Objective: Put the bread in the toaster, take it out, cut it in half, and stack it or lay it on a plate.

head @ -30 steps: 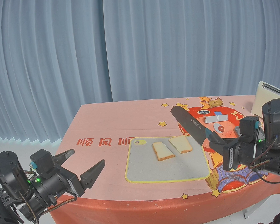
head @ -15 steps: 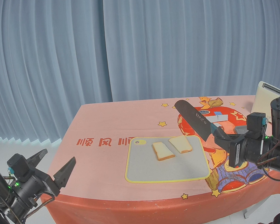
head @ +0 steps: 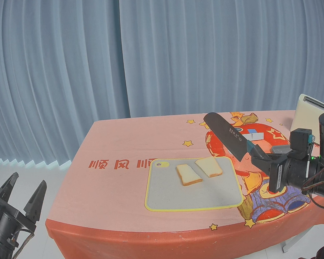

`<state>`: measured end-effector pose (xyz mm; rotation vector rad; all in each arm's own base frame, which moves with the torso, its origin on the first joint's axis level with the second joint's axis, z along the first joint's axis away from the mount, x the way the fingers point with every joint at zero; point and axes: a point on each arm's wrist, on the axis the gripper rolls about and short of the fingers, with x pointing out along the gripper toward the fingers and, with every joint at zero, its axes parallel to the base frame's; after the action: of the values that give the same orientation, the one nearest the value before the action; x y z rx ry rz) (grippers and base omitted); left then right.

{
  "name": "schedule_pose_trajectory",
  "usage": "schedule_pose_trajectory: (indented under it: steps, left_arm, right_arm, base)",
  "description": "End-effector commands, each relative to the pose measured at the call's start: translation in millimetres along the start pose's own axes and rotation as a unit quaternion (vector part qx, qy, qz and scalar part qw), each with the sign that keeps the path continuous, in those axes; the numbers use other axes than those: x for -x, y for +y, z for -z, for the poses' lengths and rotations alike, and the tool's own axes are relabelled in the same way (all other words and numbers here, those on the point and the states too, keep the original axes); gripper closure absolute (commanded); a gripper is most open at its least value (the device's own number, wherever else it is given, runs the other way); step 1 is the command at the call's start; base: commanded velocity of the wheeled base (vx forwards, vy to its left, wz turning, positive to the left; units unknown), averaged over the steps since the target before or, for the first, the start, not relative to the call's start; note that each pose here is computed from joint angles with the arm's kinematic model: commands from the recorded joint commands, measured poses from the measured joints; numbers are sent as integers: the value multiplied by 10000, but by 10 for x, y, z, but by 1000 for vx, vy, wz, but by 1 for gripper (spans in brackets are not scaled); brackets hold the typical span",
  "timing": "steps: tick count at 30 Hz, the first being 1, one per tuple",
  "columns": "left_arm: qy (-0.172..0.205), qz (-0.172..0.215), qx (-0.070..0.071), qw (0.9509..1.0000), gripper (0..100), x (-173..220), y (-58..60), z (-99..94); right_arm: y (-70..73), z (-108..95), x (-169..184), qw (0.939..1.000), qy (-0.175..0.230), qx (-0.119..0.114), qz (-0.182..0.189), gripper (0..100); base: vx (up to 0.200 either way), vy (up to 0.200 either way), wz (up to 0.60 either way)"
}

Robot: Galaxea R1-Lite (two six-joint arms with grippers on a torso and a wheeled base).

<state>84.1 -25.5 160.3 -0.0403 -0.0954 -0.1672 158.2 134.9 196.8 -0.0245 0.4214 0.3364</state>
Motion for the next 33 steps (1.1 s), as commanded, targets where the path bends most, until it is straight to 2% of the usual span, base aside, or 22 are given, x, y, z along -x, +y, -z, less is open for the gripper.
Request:
schedule_pose_trajectory:
  steps: [1,6,16,20,23,25,26,28,29,30,32,33]
  left_arm:
    - [-310,-237,-34,9992,0,214,71,-10]
    - [-107,-324,-79,9994,0,328,95,54]
    - [-90,-819,-126,9965,0,647,155,173]
    - [-48,-926,-133,9956,0,830,162,288]
    - [48,-1050,-153,9943,0,1022,163,468]
    - [252,-1046,-145,9941,0,1091,162,579]
    - [561,-938,-157,9939,0,1097,160,644]
    - [800,-554,-122,9952,0,1084,144,673]
    - [800,-554,-122,9952,0,1084,144,673]
    - [1075,-280,-149,9937,0,1095,133,729]
    - [1091,-255,-168,9936,0,1096,131,719]
    - [1089,-335,-132,9934,0,1096,131,722]
  right_arm:
    - [-12,-42,66,9999,-136,-27,-41,100]
    - [-12,-58,76,9998,-171,-33,-48,100]
    - [-13,-73,77,9998,-202,-39,-40,100]
    - [8,-89,103,9996,-247,-42,-107,100]
    - [6,-89,115,9996,-262,-53,-110,100]
    - [7,-93,116,9996,-268,-47,-119,100]
    - [10,-90,108,9996,-254,-50,-116,100]
    - [8,-77,106,9997,-233,-41,-111,100]
    - [8,-77,106,9997,-233,-41,-111,100]
    - [8,-71,101,9997,-219,-36,-108,100]
    - [7,-72,105,9997,-226,-39,-110,100]
    - [8,-77,106,9997,-233,-41,-111,100]
  base:
    - [0,0,0]
    - [0,0,0]
    - [0,0,0]
    - [0,0,0]
    - [0,0,0]
    - [0,0,0]
    - [0,0,0]
    - [0,0,0]
    - [0,0,0]
    - [0,0,0]
    - [0,0,0]
    - [0,0,0]
